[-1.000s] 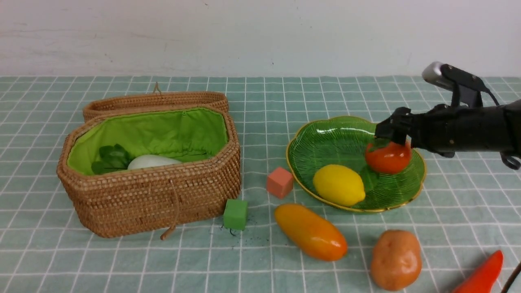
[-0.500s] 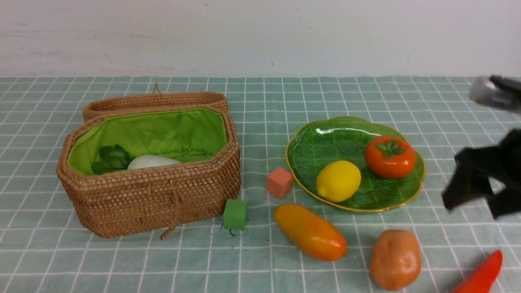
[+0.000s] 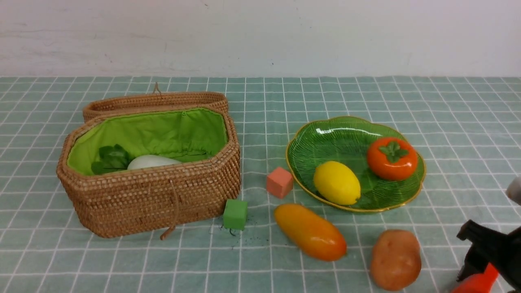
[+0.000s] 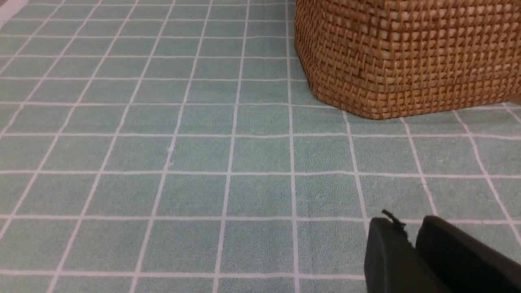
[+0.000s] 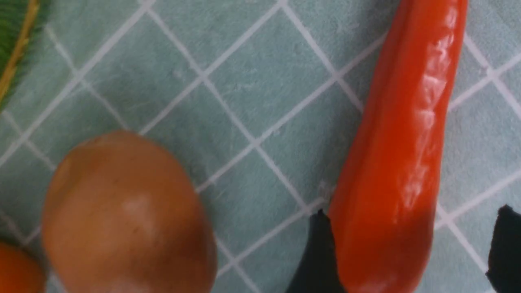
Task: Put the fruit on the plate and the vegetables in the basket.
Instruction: Use the right arm to grab a carrot and put it into the left basket
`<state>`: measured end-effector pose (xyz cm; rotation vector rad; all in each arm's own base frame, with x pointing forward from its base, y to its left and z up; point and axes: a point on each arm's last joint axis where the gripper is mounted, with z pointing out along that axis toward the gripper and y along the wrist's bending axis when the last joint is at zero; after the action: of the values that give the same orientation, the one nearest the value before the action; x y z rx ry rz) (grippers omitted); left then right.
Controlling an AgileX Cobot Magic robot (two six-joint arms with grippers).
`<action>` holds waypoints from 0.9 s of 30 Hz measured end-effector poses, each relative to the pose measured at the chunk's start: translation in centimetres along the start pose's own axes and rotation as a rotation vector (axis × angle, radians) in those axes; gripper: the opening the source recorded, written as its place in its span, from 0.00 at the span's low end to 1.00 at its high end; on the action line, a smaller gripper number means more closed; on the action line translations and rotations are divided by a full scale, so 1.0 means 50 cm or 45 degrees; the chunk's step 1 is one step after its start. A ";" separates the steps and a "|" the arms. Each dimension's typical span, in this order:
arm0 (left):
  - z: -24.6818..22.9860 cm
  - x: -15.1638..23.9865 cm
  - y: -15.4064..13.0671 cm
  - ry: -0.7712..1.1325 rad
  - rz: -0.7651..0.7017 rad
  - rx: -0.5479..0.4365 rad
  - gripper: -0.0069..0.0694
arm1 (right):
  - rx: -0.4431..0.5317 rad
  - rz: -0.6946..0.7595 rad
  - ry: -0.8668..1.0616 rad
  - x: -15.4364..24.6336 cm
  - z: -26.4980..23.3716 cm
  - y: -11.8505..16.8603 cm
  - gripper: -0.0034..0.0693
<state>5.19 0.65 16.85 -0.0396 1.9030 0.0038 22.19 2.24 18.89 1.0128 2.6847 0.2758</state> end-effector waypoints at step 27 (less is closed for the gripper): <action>0.000 0.000 0.000 0.000 0.000 0.000 0.25 | -0.586 -1.012 -0.309 -0.141 -0.280 0.260 0.56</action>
<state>5.19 0.65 16.85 -0.0396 1.9030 0.0038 31.06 5.94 36.82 -0.1592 2.3956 0.5186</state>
